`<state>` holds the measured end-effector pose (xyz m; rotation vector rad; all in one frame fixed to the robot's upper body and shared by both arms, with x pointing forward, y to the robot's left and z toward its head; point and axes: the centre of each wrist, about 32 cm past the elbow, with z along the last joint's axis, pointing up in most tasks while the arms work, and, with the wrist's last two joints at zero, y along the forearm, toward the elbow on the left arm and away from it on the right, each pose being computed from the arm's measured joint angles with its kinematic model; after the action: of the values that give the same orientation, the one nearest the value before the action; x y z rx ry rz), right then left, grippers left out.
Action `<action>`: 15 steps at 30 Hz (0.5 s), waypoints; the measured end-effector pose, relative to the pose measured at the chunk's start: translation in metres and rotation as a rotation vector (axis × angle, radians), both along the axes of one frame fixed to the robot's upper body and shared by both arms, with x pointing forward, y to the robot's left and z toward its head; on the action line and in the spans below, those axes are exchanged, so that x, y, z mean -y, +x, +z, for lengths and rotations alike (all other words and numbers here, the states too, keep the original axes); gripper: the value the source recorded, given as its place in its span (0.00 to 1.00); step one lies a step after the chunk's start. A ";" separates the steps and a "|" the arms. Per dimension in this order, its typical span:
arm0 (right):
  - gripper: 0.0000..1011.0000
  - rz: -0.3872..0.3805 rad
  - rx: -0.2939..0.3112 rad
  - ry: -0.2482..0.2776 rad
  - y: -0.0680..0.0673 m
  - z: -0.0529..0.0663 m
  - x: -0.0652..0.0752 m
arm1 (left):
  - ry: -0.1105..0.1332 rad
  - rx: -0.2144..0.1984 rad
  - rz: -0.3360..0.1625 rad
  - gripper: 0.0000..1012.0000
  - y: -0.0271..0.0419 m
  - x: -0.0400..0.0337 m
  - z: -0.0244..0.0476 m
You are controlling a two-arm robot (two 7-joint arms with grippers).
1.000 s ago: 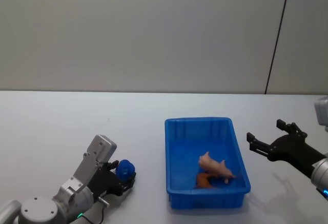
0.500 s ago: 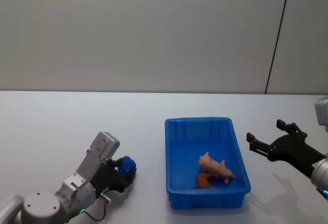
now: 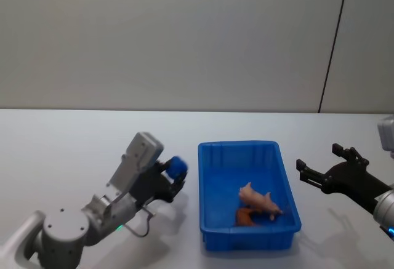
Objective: Pick up the two dolls from the table and place them into the box.
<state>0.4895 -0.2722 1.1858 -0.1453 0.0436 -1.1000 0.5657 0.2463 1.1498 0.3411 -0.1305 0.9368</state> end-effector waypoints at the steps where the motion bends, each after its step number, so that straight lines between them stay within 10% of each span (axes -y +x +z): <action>1: 0.99 0.000 0.000 0.000 0.000 0.000 0.000 | -0.004 0.009 -0.008 0.39 0.0009 0.0032 0.0025; 8: 0.99 0.000 0.000 0.000 0.000 0.000 0.000 | -0.035 0.061 -0.076 0.34 0.0066 0.0262 0.0179; 15: 0.99 0.000 0.000 0.000 0.000 0.000 0.000 | -0.052 0.082 -0.127 0.52 0.0092 0.0439 0.0266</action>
<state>0.4895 -0.2722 1.1858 -0.1454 0.0437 -1.0999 0.5749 0.2024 1.1765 0.2431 -0.2005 0.8271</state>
